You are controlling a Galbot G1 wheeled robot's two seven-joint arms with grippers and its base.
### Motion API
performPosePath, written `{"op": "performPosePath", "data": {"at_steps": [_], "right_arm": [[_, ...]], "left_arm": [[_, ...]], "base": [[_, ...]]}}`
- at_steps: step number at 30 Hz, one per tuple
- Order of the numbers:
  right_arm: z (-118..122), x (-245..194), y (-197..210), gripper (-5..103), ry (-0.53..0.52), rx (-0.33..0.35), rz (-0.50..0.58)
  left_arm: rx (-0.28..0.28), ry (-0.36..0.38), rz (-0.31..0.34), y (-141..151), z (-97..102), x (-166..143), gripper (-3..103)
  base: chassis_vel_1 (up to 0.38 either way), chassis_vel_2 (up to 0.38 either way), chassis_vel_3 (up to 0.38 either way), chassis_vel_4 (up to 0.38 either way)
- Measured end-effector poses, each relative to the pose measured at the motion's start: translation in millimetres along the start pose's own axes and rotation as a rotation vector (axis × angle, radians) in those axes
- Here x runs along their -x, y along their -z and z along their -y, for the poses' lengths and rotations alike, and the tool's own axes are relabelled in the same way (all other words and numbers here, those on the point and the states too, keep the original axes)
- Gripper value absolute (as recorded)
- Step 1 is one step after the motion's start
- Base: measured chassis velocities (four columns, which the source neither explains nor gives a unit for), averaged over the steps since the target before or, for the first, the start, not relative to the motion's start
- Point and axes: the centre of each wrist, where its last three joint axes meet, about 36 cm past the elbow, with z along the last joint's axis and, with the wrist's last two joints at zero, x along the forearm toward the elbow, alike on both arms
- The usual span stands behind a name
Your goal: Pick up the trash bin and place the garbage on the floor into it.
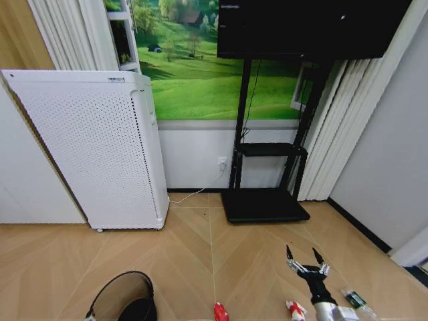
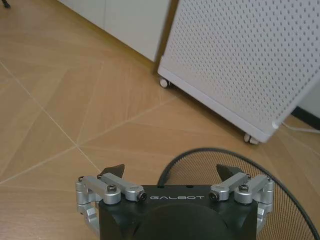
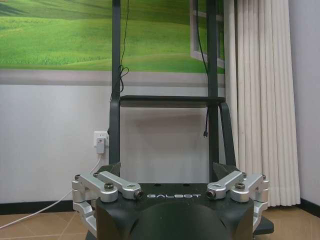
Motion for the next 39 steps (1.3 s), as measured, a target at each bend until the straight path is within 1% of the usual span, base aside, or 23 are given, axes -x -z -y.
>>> {"op": "performPosePath", "data": {"at_steps": [2,3,5,6,8,9,10,11,12,14,20,23,25,26,28,29,31,33,34,35,36,37,39], "right_arm": [[0,0,0,100,0.0,0.0,0.0],[1,0,-1,100,0.0,0.001,0.0],[1,0,-1,100,-0.001,0.002,0.001],[3,-2,-2,100,-0.001,0.007,-0.001],[7,-5,0,100,-0.007,0.008,0.003],[7,-5,0,100,-0.007,0.008,0.003],[10,-3,5,100,-0.012,0.006,0.014],[12,-2,8,100,-0.018,0.012,0.018],[12,-2,8,100,-0.018,0.012,0.018],[13,-3,9,100,-0.018,0.01,0.015],[9,1,10,100,-0.006,0.01,0.01],[5,2,10,100,0.005,0.006,0.008],[3,4,11,100,0.009,0.006,0.01],[3,4,11,100,0.009,0.006,0.01],[4,5,12,100,0.009,0.008,0.01],[4,5,12,100,0.009,0.008,0.01],[5,5,11,100,0.007,0.006,0.009],[6,4,11,100,0.005,0.007,0.007],[7,4,10,100,0.003,0.008,0.004],[8,4,9,100,0.001,0.008,0.003],[8,4,8,100,0.0,0.009,0.003],[8,4,8,100,0.0,0.009,0.003],[7,4,6,100,-0.001,0.012,0.001]], "left_arm": [[0.001,-0.001,-0.001,0,-0.1,2,102],[0.002,-0.004,-0.002,-1,0.0,5,100],[0.005,-0.01,-0.005,-2,0.2,8,98],[0.015,-0.039,-0.041,-5,0.7,19,97],[0.041,-0.079,-0.103,-8,5.1,40,98],[0.041,-0.079,-0.103,-8,5.1,40,98],[0.057,-0.106,-0.139,-11,4.8,44,99],[0.074,-0.105,-0.168,-18,1.6,48,100],[0.074,-0.105,-0.168,-18,1.6,48,100],[0.079,-0.094,-0.199,-26,-2.6,49,98],[0.061,-0.07,-0.211,-37,-11.6,56,98],[0.051,-0.066,-0.206,-37,-11.0,61,95],[0.035,-0.065,-0.203,-36,-9.2,63,85],[0.035,-0.065,-0.203,-36,-9.2,63,85],[0.026,-0.065,-0.202,-35,-8.0,63,74],[0.026,-0.065,-0.202,-35,-8.0,63,74],[0.02,-0.064,-0.202,-36,-8.1,62,63],[0.019,-0.064,-0.202,-36,-8.2,62,63],[0.017,-0.061,-0.202,-36,-8.6,62,52],[0.016,-0.06,-0.202,-37,-8.9,61,47],[0.014,-0.059,-0.202,-37,-9.1,61,42],[0.014,-0.059,-0.202,-37,-9.1,61,42],[0.008,-0.056,-0.202,-38,-9.9,60,30]], "base": [[0.0,0.0,0.0,0.0],[0.0,0.0,0.0,0.0],[0.0,0.0,0.0,0.0],[0.0,0.0,0.0,0.0],[0.0,0.0,0.0,0.0],[0.0,0.0,0.0,0.0],[0.0,0.0,0.0,0.0],[0.0,0.0,0.0,0.0],[0.0,0.0,0.0,0.0],[0.0,0.0,0.0,0.0],[0.0,0.0,0.0,0.0],[0.0,0.0,0.0,0.0],[0.0,0.0,0.0,0.0],[0.0,0.0,0.0,0.0],[0.0,0.0,0.0,0.0],[0.0,0.0,0.0,0.0],[0.0,0.0,0.0,0.0],[0.0,0.0,0.0,0.0],[0.0,0.0,0.0,0.0],[0.0,0.0,0.0,0.0],[0.0,0.0,0.0,0.0],[0.0,0.0,0.0,0.0],[0.0,0.0,0.0,0.0]]}}
